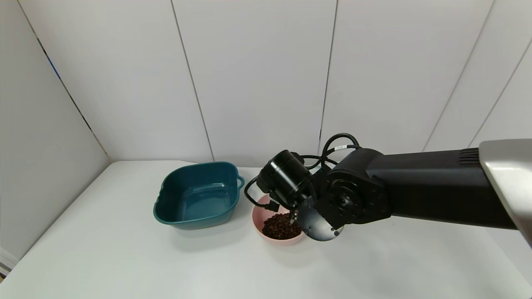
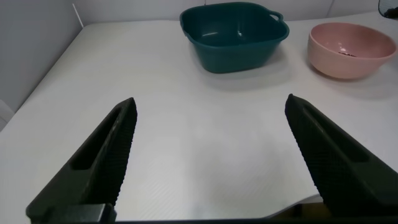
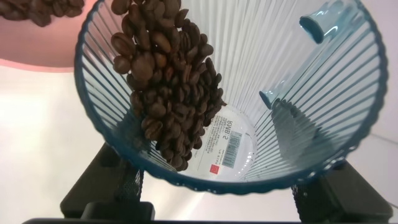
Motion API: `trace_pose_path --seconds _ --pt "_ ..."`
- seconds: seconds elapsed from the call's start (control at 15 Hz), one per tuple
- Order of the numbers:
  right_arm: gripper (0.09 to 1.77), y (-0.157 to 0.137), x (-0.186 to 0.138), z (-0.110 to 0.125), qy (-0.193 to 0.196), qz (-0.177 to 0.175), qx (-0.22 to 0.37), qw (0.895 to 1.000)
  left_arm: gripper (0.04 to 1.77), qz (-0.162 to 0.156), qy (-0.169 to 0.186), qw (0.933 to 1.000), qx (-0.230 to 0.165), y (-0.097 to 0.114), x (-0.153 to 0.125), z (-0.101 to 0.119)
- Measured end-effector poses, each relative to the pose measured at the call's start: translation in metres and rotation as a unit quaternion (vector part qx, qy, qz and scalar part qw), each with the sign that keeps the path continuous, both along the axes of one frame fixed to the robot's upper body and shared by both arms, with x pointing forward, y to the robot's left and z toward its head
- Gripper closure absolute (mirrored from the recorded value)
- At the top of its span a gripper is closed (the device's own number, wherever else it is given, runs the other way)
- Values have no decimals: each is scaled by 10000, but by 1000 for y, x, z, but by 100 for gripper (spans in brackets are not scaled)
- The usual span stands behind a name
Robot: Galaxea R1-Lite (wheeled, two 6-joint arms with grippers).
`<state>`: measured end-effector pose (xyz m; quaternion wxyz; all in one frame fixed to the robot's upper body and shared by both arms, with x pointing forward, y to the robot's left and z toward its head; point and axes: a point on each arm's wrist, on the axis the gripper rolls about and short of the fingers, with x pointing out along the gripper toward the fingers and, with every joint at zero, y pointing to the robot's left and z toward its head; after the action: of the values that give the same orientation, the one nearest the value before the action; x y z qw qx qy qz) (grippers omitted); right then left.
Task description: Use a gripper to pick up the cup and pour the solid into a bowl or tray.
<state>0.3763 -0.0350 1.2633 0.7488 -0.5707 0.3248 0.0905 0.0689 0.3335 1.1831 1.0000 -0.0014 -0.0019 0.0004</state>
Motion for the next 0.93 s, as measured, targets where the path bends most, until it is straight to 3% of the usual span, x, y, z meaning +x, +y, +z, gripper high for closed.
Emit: trace_pose_path --seconds 0.33,0.53,0.73,0.93 --pt "54 -14 -2 12 242 -175 919 9953 9 -4 0 10000 0 0 0 0" --pt "54 -22 -4 23 332 -384 1589 9860 9 -2 0 10000 0 0 0 0" --pt "54 -33 -6 33 372 -780 2299 9694 9 -2 0 10000 0 0 0 0" --pt "54 -47 -7 41 428 -1316 3103 9405 9 -2 0 10000 0 0 0 0"
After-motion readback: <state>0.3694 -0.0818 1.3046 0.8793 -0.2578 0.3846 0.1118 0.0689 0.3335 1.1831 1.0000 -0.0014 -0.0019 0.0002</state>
